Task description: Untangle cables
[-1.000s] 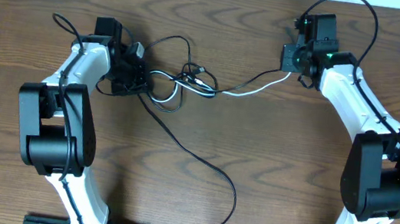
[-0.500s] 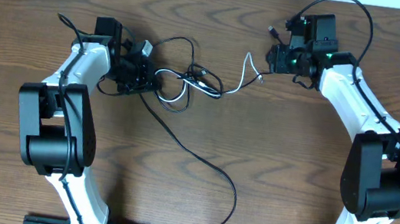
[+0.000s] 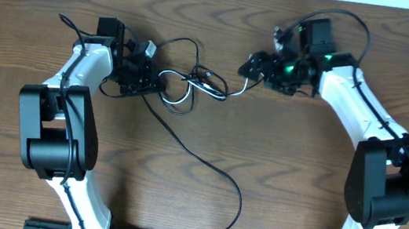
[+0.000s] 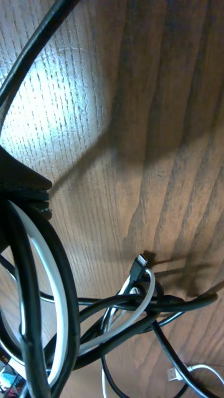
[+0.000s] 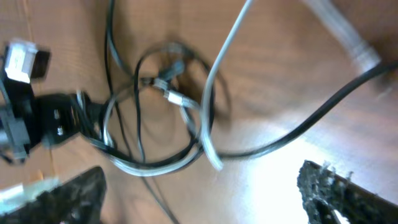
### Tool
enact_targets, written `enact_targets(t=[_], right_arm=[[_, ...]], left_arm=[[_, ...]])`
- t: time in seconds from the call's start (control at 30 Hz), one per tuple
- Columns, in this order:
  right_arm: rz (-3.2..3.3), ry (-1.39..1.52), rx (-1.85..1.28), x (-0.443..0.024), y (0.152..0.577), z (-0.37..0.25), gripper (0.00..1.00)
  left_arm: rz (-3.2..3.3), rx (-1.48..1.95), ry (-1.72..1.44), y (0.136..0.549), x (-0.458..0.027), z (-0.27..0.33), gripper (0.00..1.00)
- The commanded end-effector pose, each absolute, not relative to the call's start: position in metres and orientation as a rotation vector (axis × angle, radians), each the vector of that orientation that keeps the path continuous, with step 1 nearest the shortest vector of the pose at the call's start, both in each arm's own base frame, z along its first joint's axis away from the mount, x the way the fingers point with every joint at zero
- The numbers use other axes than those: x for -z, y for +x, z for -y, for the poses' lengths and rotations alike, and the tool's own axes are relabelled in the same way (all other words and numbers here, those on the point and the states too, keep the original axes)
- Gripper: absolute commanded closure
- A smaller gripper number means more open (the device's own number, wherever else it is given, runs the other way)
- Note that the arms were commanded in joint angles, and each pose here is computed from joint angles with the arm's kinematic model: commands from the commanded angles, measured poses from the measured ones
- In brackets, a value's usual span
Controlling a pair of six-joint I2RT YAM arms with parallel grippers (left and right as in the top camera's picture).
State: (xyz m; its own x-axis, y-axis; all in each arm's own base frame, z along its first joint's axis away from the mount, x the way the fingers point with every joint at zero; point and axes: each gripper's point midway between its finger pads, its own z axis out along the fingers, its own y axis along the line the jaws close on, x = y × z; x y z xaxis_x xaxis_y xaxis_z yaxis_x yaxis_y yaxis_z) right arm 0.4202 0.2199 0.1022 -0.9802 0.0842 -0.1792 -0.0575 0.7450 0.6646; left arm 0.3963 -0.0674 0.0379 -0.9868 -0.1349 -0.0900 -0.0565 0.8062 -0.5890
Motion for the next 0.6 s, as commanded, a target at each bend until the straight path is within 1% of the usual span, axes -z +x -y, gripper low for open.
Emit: enact_targets(t=[0.0, 0.07, 0.1, 0.23, 0.4, 0.43, 0.53, 0.57], right_arm=[[-2.751, -0.021, -1.117, -0.120, 0.405, -0.244, 0.01], [-2.768, -0.044, -1.086, -0.117, 0.399, -0.252, 0.01], [-2.783, -0.012, -1.017, -0.112, 0.400, -0.253, 0.01], [-2.826, 0.265, -0.750, -0.089, 0.403, -0.242, 0.01], [-2.813, 0.434, -0.512, -0.066, 0.399, -0.238, 0.01], [-2.795, 0.464, -0.437, -0.059, 0.402, -0.233, 0.04], [-2.758, 0.509, -0.370, -0.049, 0.408, -0.231, 0.19], [-2.749, 0.510, -0.374, -0.046, 0.411, -0.233, 0.22]], left_arm=[[-2.822, 0.931, -0.118, 0.404, -0.050, 0.066, 0.93], [-2.822, 0.932, -0.119, 0.404, -0.050, 0.066, 0.93], [-2.822, 0.932, -0.119, 0.404, -0.050, 0.066, 0.93], [-2.822, 0.932, -0.119, 0.404, -0.050, 0.066, 0.93], [-2.823, 0.932, -0.119, 0.403, -0.050, 0.066, 0.92], [-2.823, 0.932, -0.120, 0.404, -0.050, 0.066, 0.93], [-2.822, 0.932, -0.118, 0.404, -0.050, 0.066, 0.92], [-2.823, 0.932, -0.119, 0.404, -0.050, 0.066, 0.93]])
